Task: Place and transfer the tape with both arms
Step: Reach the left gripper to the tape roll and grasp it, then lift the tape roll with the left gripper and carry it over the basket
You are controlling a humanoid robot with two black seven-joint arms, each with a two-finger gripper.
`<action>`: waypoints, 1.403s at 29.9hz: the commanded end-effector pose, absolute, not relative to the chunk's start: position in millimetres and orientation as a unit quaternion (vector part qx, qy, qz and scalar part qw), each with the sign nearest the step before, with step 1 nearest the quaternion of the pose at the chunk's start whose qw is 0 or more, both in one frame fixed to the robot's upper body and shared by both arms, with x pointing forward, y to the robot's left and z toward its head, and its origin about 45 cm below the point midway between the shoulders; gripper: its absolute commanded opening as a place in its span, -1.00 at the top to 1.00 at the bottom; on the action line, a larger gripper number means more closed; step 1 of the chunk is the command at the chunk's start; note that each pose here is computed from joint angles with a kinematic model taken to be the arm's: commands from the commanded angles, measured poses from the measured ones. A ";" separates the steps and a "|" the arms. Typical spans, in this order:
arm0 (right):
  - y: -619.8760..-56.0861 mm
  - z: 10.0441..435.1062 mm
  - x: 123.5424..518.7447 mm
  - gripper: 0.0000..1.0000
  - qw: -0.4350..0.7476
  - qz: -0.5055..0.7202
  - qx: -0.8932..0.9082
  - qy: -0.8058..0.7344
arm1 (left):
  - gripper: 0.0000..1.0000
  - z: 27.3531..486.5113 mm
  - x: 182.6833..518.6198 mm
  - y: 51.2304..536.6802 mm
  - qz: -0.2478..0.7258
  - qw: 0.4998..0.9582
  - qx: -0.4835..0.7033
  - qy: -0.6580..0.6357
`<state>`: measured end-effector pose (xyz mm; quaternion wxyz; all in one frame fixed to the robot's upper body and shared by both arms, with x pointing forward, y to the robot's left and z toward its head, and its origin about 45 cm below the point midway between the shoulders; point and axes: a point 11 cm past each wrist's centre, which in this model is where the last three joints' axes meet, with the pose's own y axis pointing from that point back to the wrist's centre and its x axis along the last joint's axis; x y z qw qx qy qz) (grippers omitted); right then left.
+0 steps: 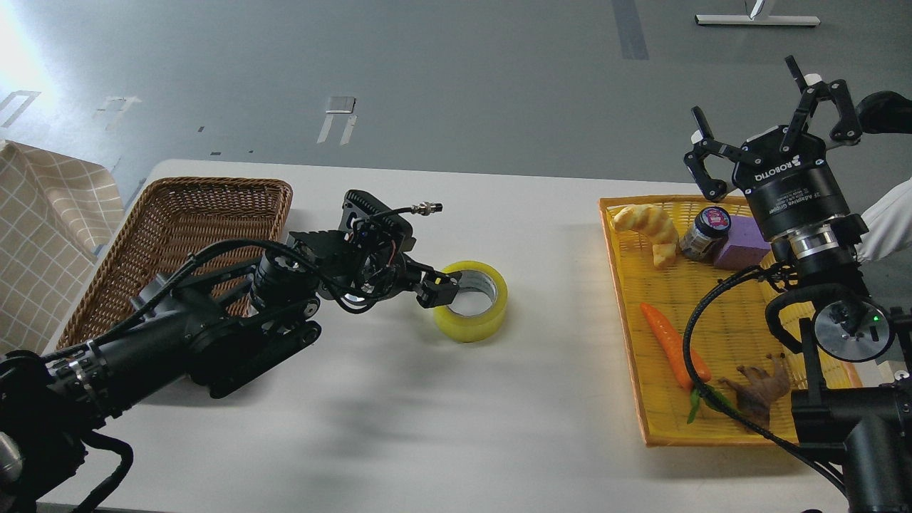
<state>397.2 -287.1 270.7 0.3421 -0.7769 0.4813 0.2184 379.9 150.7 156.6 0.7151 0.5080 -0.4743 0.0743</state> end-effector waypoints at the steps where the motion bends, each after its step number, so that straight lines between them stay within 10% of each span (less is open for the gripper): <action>1: -287.1 270.3 397.3 -1.00 0.342 0.219 -0.777 0.482 | -0.95 155.3 378.2 140.9 0.073 0.720 0.501 -0.473; 25: -287.5 269.3 395.9 -1.00 0.341 0.219 -0.777 0.482 | -0.59 135.0 365.2 129.5 0.049 0.727 0.504 -0.464; 31: -287.5 269.3 395.9 -1.00 0.341 0.219 -0.777 0.482 | -0.02 133.3 367.3 133.0 0.051 0.724 0.511 -0.461; 34: -287.6 268.8 395.9 -1.00 0.341 0.220 -0.776 0.482 | 0.98 132.1 369.2 134.3 0.053 0.721 0.516 -0.459; 42: -287.8 267.8 396.1 -1.00 0.341 0.221 -0.776 0.483 | 1.00 142.3 375.2 131.0 0.053 0.721 0.507 -0.470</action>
